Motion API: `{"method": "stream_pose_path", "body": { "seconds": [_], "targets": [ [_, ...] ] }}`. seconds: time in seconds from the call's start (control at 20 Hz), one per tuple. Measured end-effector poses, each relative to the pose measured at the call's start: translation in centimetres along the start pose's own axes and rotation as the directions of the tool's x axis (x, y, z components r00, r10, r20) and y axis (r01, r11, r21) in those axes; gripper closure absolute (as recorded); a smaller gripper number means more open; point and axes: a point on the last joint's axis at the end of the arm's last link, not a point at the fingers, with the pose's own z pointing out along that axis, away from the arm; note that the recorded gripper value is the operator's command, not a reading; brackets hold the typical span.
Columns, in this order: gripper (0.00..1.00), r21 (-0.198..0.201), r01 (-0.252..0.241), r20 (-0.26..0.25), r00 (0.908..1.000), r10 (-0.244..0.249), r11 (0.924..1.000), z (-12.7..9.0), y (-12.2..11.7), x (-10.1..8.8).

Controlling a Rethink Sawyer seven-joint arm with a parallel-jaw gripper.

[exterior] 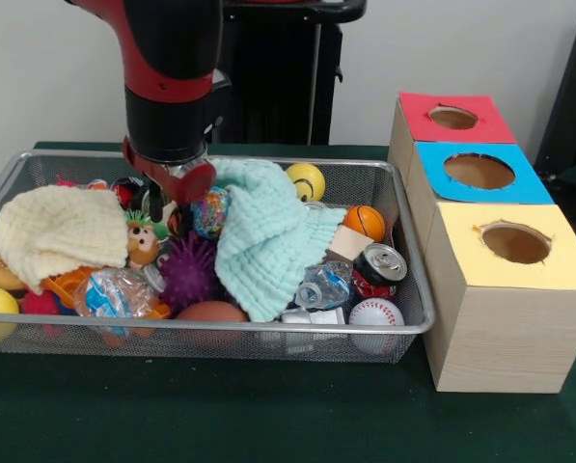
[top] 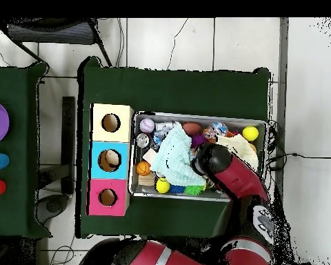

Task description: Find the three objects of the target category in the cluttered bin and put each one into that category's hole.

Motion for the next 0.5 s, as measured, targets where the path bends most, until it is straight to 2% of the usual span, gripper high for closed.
{"method": "stream_pose_path", "body": {
  "seconds": [0.35, 0.5],
  "targets": [
    [0.0, -0.007, 0.02, 0.004, 0.9998, -0.02, 0.9998, -1.0, 1.3, -0.3],
    [0.0, -0.017, 0.025, 0.022, 0.9995, -0.025, 0.9995, -1.6, 1.9, -1.3]
  ]
}}
